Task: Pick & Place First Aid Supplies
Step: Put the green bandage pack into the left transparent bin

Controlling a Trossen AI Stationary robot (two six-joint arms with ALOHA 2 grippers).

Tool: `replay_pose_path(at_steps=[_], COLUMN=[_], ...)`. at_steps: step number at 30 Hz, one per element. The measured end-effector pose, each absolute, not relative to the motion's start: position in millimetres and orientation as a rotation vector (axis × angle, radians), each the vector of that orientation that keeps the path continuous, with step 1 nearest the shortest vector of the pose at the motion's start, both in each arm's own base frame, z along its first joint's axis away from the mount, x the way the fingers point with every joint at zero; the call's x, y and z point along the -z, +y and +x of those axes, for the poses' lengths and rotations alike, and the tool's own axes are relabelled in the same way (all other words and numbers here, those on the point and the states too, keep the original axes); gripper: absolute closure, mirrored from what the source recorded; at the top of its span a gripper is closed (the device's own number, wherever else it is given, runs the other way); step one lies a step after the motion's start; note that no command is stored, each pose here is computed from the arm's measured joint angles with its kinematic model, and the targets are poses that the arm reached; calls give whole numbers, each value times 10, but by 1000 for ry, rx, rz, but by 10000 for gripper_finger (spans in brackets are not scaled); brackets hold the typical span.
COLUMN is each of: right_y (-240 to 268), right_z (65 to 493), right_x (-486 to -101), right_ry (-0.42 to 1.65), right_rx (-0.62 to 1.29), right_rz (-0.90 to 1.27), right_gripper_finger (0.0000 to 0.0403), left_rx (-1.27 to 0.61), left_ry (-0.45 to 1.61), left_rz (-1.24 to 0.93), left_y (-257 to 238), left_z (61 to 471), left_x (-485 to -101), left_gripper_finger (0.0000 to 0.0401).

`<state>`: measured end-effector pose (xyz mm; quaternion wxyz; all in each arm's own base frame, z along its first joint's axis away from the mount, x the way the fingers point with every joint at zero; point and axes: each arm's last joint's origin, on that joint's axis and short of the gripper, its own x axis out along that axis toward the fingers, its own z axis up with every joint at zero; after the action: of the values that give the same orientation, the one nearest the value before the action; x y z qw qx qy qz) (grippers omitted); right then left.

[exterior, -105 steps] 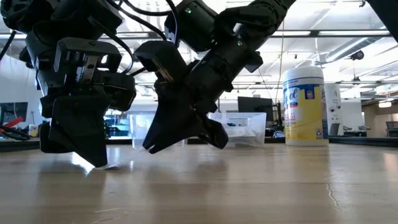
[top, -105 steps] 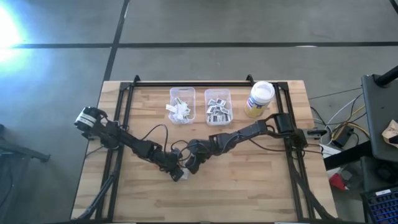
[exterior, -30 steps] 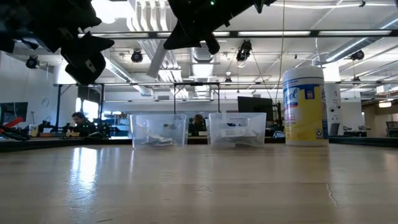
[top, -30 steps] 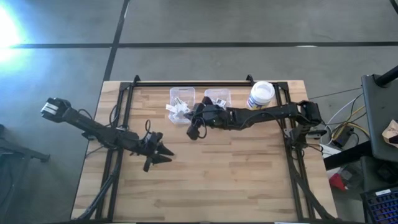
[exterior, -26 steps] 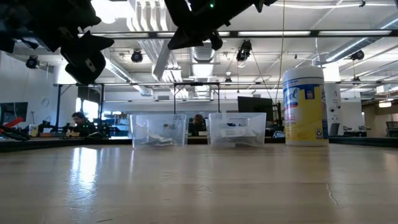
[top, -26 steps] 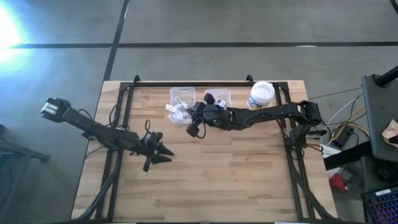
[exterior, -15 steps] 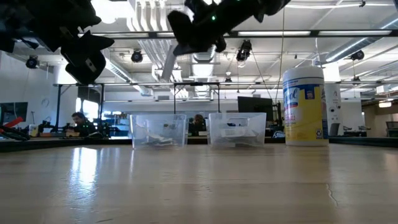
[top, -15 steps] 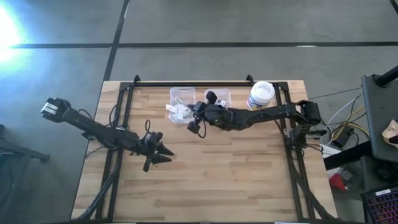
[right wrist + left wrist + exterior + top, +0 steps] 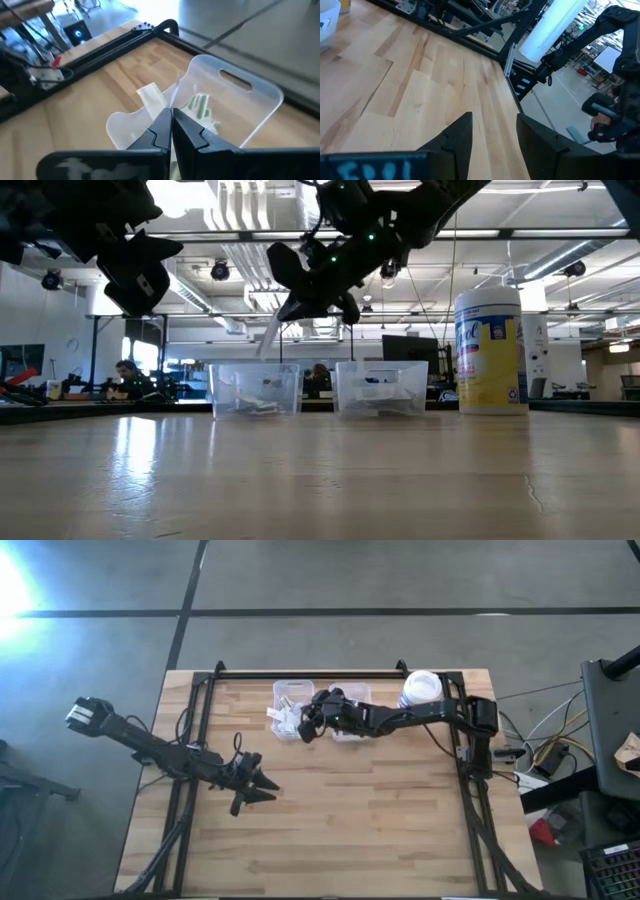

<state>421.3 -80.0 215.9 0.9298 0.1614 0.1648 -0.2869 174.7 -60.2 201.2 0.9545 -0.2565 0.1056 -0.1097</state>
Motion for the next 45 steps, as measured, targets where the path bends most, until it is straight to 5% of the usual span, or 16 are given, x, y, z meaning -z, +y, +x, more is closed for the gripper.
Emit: replay_pose_path(at_steps=[8,37,45], right_y=[-1000,-1075,-1134], right_z=[4219,4252,4272], right_x=[-2001,-2067,-2165], right_ry=[355,366,377], right_rx=[528,467,477], right_rz=[570,593,593], right_gripper_finger=[394,393,336], left_rx=[222,217,218], left_ry=[215,216,216], left_rz=[-523,-522,-522], left_y=[-602,-600,-600], left_z=[1747,1747,1747], left_x=[-2012,-2009,-2009], left_gripper_finger=[252,252,252])
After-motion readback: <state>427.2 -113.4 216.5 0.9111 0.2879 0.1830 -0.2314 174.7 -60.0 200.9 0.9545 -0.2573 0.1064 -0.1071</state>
